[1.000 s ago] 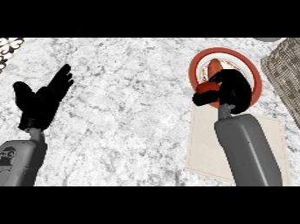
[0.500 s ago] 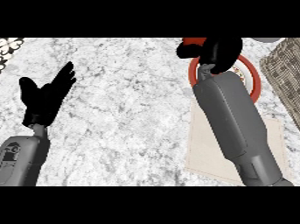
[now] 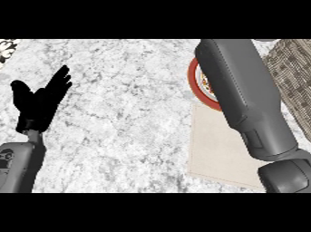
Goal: Pick the bell pepper from the placemat and place it in the basket
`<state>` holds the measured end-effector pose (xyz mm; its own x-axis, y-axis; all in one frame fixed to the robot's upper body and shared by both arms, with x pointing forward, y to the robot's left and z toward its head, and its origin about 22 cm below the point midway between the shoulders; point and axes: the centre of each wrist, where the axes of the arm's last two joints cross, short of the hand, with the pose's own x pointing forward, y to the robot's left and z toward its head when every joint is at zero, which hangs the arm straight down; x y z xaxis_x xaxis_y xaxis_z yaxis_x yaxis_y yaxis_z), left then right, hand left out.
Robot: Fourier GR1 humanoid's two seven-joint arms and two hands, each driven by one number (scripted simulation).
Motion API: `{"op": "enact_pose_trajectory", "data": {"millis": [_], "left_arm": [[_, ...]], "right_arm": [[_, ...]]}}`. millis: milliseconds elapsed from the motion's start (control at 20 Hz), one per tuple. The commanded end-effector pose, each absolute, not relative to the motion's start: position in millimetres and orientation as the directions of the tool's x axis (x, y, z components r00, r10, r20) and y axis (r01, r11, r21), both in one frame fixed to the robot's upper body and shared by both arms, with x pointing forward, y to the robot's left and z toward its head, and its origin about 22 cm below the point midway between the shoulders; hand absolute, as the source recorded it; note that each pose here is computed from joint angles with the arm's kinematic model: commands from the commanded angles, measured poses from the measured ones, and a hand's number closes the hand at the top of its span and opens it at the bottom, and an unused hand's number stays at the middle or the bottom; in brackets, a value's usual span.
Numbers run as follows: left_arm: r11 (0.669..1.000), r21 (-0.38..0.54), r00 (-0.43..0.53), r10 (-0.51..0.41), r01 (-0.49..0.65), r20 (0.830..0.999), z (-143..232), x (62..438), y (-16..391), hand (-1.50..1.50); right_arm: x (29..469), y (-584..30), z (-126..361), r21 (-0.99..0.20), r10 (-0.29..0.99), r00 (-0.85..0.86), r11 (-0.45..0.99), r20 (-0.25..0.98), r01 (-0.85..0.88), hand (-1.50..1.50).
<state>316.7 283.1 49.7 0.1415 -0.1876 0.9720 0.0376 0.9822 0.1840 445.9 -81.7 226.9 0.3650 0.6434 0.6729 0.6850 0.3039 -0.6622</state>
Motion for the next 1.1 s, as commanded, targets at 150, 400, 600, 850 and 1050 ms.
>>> {"op": "enact_pose_trajectory", "data": {"millis": [150,400,600,850,1050], "left_arm": [[0.983,0.183,0.138,-0.184,0.022,0.973,47,317,281,0.0],[0.982,0.186,0.149,-0.187,0.02,0.971,36,310,283,0.0],[0.984,0.179,0.132,-0.178,0.003,0.975,53,315,288,0.0],[0.984,0.18,0.147,-0.178,0.0,0.973,52,315,291,0.0],[0.985,0.172,0.153,-0.17,-0.005,0.974,51,309,304,0.0]], "right_arm": [[464,-95,274,-0.602,0.53,0.435,0.191,0.728,0.775,1.5],[472,-132,300,-0.575,0.516,0.443,0.123,0.733,0.809,1.5],[479,-159,299,-0.626,0.482,0.534,0.041,0.695,0.779,1.5],[483,-194,288,-0.653,0.437,0.619,-0.089,0.653,0.752,1.5],[482,-222,295,-0.663,0.403,0.639,-0.099,0.655,0.742,1.5]]}}
